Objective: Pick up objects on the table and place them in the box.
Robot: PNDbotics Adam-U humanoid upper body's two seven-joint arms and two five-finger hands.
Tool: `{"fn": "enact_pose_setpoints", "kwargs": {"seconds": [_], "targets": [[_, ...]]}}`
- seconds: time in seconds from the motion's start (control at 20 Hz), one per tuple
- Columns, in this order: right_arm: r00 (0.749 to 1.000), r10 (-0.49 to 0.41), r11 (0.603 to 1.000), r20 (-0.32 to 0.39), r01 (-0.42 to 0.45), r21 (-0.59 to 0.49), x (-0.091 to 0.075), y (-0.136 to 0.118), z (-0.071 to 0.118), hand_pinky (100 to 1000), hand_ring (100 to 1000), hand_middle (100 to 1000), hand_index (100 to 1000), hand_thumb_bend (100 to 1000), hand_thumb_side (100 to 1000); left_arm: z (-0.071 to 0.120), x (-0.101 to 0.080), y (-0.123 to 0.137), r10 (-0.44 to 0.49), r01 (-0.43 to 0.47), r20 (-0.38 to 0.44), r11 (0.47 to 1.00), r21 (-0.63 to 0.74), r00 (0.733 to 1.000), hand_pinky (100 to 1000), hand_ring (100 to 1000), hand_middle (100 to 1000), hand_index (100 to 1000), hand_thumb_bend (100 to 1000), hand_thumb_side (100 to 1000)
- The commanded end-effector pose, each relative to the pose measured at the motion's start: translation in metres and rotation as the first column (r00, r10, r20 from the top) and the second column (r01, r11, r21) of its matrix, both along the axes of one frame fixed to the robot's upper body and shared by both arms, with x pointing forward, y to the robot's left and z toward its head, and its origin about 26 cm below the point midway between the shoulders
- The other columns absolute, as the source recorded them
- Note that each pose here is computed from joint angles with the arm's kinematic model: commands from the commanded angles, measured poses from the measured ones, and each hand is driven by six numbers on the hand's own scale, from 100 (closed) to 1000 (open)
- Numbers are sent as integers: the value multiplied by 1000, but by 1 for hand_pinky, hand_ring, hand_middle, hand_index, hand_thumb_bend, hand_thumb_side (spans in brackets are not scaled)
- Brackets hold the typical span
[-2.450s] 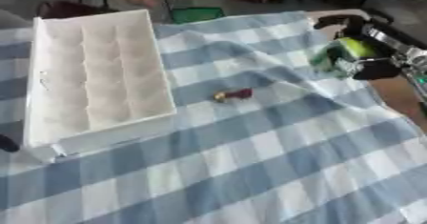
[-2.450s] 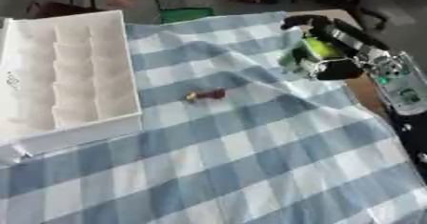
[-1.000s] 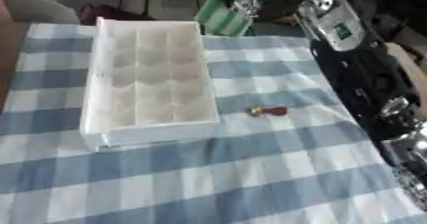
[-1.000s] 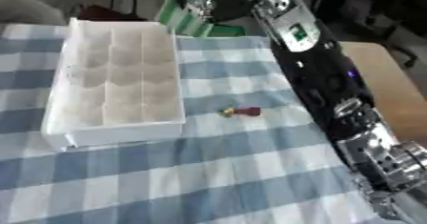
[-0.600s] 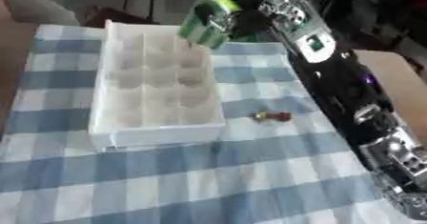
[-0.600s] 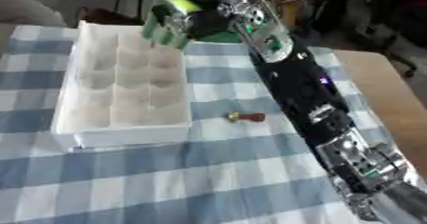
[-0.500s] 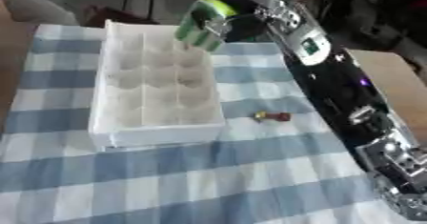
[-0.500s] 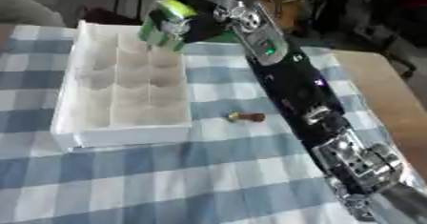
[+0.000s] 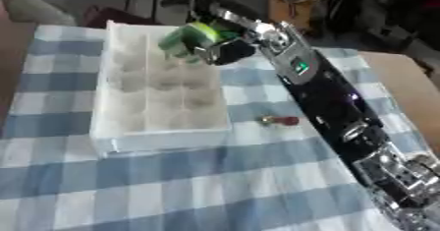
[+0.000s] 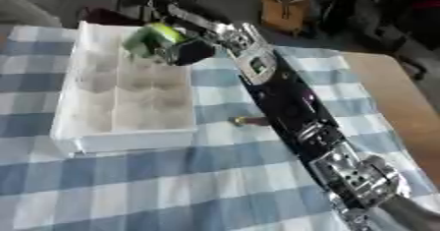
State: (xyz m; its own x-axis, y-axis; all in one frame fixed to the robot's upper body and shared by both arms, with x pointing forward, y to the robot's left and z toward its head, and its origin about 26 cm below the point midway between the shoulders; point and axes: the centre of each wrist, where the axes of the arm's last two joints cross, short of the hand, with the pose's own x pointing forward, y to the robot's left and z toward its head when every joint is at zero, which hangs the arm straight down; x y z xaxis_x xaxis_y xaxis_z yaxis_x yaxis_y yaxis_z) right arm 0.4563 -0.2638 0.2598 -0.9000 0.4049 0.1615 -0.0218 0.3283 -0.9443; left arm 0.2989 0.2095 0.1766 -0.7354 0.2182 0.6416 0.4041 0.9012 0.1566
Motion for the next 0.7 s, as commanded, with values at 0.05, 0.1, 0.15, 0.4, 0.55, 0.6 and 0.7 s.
{"fn": "enact_pose_setpoints", "kwargs": {"seconds": [0.05,0.1,0.15,0.4,0.55,0.6,0.7], "targets": [[986,143,958,86,-116,-263,-2,-1,8,736,767,975,1000,100,198,6,-2,-1,-8,8,28,1000,-4,1000,479,1000,982,818,246,721],[985,144,953,92,-112,-282,-2,-1,7,900,845,991,1000,100,202,6,-2,-1,-7,7,28,1000,-4,1000,479,1000,982,819,246,721],[984,146,945,101,-109,-309,-2,-1,7,900,845,991,1000,100,202,6,-2,-1,-6,6,28,1000,-4,1000,479,1000,982,819,246,721],[977,155,918,149,-87,-386,-6,3,9,1000,1000,1000,1000,100,271,5,-3,-1,-3,3,27,1000,-4,1000,479,1000,983,818,245,723],[964,161,943,214,-85,-323,-10,4,17,1000,1000,1000,1000,100,267,5,-3,0,-1,1,26,1000,-4,1000,479,1000,982,819,245,723],[959,158,953,235,-86,-289,-11,3,19,1000,998,1000,1000,100,264,5,-3,0,-1,1,26,1000,-5,1000,479,1000,982,819,245,722],[954,146,967,262,-82,-240,-12,1,20,1000,968,1000,1000,100,246,5,-3,0,-1,1,26,1000,-5,1000,479,1000,983,819,246,724]]}}
